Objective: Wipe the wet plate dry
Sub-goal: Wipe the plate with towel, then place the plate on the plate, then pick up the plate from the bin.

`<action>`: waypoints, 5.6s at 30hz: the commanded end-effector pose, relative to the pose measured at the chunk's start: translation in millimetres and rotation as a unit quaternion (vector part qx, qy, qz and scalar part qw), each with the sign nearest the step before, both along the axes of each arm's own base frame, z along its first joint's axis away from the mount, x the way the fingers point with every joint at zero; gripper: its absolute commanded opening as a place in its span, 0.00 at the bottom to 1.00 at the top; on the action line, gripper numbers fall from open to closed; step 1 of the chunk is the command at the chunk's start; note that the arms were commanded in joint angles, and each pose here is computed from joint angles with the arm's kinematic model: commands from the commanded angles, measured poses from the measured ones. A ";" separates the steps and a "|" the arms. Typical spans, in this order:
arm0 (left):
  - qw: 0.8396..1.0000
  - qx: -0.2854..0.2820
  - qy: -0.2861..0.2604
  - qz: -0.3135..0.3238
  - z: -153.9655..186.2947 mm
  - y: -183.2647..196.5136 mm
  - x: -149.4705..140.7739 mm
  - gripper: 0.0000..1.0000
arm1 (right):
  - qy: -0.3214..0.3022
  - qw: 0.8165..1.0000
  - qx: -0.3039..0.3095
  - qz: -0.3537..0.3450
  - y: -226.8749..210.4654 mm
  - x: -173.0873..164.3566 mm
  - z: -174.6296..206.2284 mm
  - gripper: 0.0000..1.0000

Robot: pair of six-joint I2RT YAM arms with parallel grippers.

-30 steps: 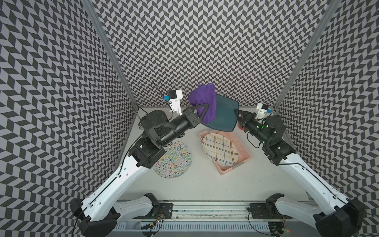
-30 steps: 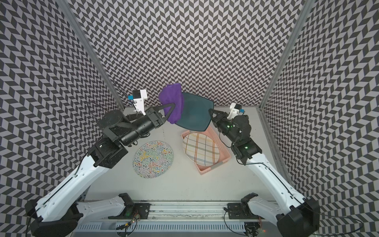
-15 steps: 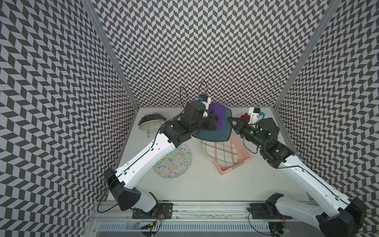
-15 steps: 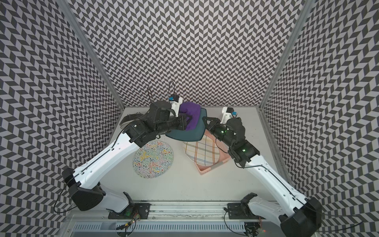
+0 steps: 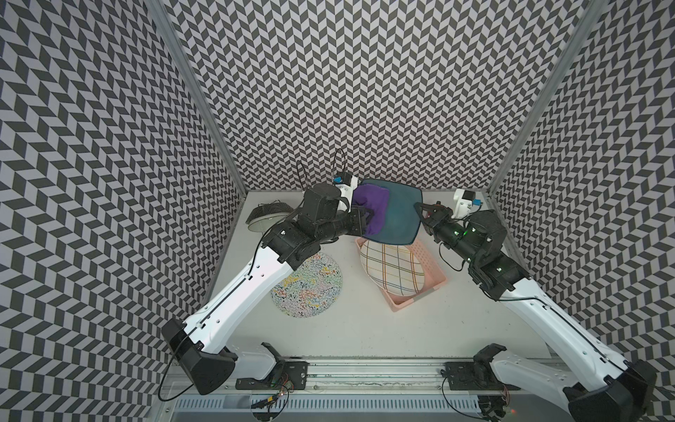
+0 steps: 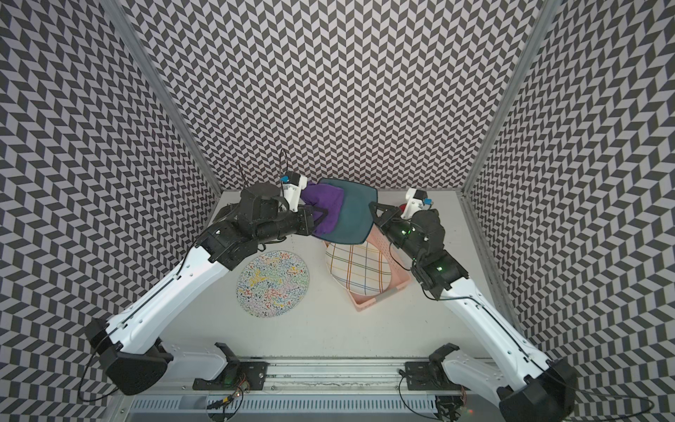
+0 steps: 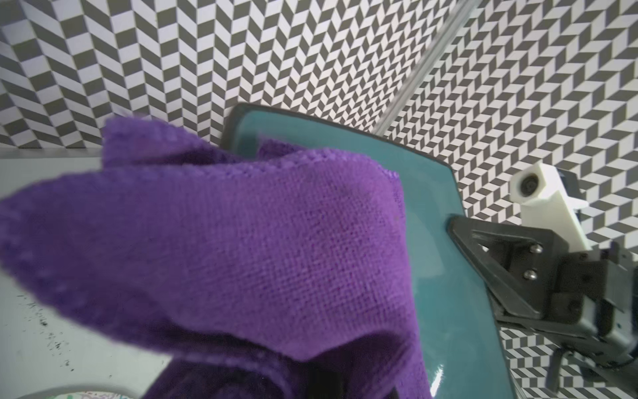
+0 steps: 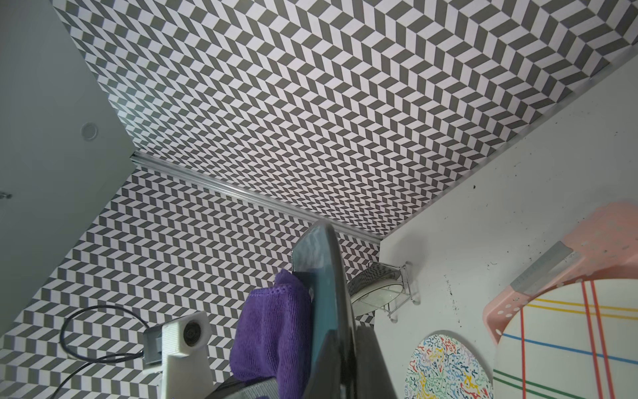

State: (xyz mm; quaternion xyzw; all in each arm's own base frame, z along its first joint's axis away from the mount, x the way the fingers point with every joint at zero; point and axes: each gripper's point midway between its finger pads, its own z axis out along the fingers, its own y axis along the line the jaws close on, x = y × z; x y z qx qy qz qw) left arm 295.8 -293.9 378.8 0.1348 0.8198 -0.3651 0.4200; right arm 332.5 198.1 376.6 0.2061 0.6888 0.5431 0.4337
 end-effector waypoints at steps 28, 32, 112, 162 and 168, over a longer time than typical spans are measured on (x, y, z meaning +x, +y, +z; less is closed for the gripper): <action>0.700 -0.660 0.189 -0.197 136.9 47.1 -40.8 0.00 | -0.131 0.963 0.219 0.090 -4.1 -27.9 108.8 0.00; 0.689 -0.661 0.205 -0.215 138.1 31.5 -49.5 0.00 | -0.131 0.960 0.232 0.081 -2.2 -19.6 113.8 0.00; 0.983 -0.117 -0.049 0.136 47.1 121.8 -64.2 0.00 | 0.058 0.970 -0.185 0.147 258.3 -18.1 -240.9 0.00; 0.979 -0.120 -0.080 0.142 69.8 126.7 -62.0 0.00 | 0.180 0.978 -0.093 0.045 81.1 -52.5 -114.9 0.63; 0.980 -0.127 -0.073 0.131 61.9 117.3 -56.2 0.00 | 0.416 0.909 0.033 0.020 72.8 -95.2 -179.6 0.72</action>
